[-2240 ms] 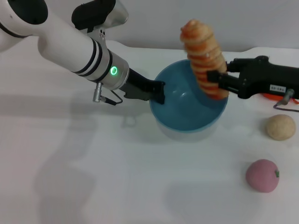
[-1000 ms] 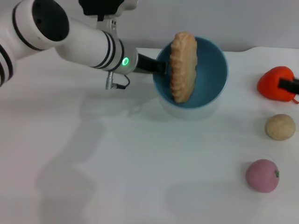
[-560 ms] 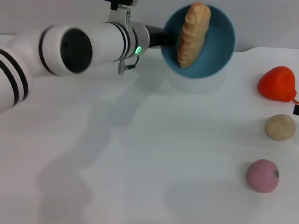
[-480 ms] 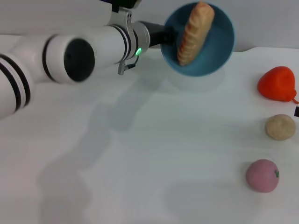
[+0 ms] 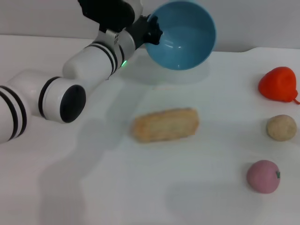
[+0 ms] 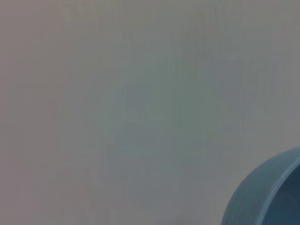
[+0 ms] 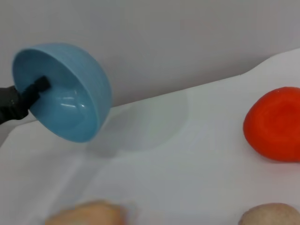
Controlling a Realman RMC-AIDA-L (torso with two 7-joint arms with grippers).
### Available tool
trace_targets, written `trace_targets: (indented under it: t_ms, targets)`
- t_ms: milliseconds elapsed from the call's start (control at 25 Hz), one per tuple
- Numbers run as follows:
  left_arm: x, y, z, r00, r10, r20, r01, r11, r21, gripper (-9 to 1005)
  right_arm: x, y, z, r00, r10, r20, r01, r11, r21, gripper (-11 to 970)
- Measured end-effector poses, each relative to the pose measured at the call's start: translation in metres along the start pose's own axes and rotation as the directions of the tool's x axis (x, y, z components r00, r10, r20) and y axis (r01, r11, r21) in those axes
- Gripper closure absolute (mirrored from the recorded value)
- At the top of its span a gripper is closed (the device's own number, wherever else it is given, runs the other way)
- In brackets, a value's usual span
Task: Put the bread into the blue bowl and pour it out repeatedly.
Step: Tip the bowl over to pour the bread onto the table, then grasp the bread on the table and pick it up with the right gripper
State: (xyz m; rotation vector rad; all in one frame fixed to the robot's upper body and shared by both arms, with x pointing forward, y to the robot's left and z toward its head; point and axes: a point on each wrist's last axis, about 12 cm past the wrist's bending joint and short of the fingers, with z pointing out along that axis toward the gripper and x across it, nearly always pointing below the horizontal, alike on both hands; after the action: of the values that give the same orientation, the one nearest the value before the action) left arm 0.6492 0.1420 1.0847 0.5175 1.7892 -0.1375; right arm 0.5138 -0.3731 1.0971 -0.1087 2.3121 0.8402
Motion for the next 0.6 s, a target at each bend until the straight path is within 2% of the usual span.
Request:
trace_targets:
  t_ms: [240, 360, 480, 600]
  targets:
    - [0.007, 0.002, -0.003, 0.999, 0.032, 0.016, -0.032, 0.999, -0.007, 996, -0.002, 0.002, 0.002, 1.000, 0.014, -0.007, -0.014, 1.000, -0.011, 349]
    - [0.007, 0.003, -0.003, 1.000, 0.013, 0.003, -0.013, 1.000, -0.010, 996, -0.003, 0.004, 0.004, 1.000, 0.008, -0.013, -0.008, 1.000, -0.016, 349]
    - [0.005, 0.008, 0.002, 0.995, -0.078, -0.065, 0.076, 0.997, -0.030, 996, -0.007, 0.008, 0.009, 1.000, -0.016, -0.019, 0.015, 0.999, -0.031, 349]
    - [0.002, 0.017, 0.007, 0.965, -0.204, -0.162, 0.198, 0.979, -0.056, 996, -0.013, 0.016, 0.018, 0.997, -0.062, -0.041, 0.060, 0.997, -0.058, 349]
